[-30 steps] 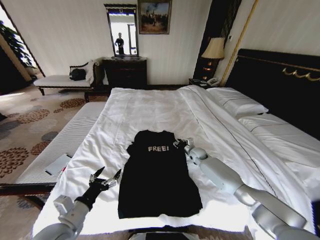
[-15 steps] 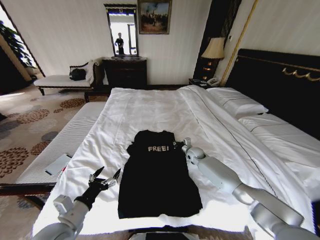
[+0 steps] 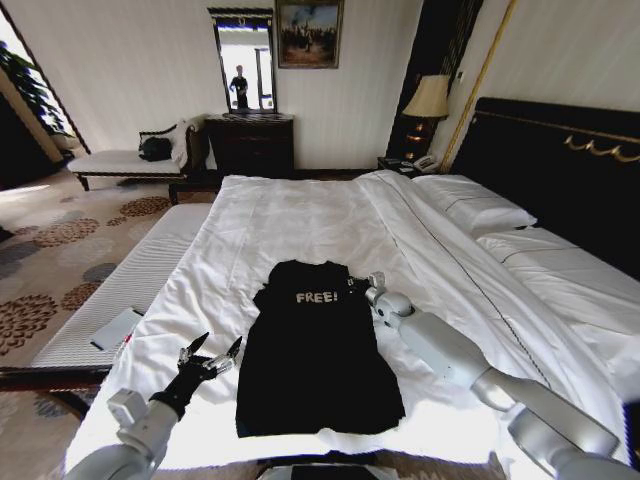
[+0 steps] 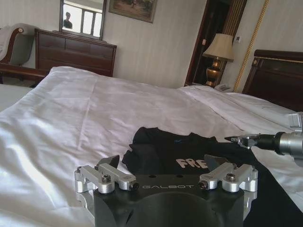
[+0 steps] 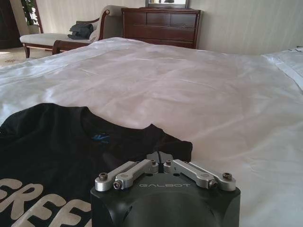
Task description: Fold the clothes on the bed.
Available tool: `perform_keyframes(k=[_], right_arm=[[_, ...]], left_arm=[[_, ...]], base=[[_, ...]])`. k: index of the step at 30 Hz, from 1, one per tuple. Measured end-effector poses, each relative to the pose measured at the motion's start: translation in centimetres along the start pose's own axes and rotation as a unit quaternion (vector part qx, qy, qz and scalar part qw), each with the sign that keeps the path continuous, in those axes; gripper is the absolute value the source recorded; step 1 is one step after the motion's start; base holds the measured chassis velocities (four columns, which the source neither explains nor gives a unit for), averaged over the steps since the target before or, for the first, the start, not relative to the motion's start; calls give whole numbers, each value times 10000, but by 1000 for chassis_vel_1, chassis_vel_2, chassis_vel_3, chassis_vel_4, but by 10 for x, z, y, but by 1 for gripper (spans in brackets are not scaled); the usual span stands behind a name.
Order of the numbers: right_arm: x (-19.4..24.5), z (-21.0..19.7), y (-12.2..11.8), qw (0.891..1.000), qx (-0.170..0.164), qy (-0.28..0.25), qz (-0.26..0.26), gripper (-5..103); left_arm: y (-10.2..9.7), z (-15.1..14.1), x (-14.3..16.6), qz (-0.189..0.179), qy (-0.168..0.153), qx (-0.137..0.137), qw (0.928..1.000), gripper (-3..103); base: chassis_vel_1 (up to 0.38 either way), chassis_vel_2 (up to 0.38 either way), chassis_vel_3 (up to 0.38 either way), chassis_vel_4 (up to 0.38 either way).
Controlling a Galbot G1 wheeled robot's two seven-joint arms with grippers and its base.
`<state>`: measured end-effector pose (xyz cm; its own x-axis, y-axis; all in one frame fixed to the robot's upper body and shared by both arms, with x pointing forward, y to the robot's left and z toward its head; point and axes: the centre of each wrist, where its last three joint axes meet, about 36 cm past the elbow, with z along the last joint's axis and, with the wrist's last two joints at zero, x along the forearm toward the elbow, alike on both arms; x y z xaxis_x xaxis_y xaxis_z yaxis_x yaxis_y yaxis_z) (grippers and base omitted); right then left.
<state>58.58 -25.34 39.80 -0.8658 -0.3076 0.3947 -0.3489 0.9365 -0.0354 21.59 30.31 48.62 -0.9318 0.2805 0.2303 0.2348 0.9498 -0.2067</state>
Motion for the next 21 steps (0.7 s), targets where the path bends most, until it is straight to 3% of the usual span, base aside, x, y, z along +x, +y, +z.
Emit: perform_keyframes(k=[2,7,9,10,11,14,16,20,21], right_arm=[[1,-2,1,10000,-3,33,-8,-2],[3,-5,3,9999,-35,98,-34,14],[5,-5,4,9999,-21,119,-49,14],[6,-5,6,9999,-12,139,-64,25],[7,-5,6,9999,-5,149,-75,25],[10,-3,7,9998,70,197,-35,41],[10,-3,7,9997,77,222,-7,41],[10,-17,-2,9955,54,873,355,63],[10,-17,-2,9955,54,873,355,63]], left_arm=[[-1,0,0,5,-5,7,10000,100],[-1,0,1,-8,2,11,10000,100],[-1,0,2,-13,6,9,10000,100],[-1,0,2,-15,4,9,10000,100],[-1,0,2,-14,4,8,10000,100],[-2,1,0,14,-7,14,10000,100],[-3,1,0,20,-8,14,10000,100],[-3,1,0,35,-2,3,10000,100],[-3,1,0,35,-2,3,10000,100]], base=[[0,0,0,0],[0,0,0,0],[0,0,0,0],[0,0,0,0],[0,0,0,0],[0,0,0,0],[0,0,0,0],[0,0,0,0],[0,0,0,0]])
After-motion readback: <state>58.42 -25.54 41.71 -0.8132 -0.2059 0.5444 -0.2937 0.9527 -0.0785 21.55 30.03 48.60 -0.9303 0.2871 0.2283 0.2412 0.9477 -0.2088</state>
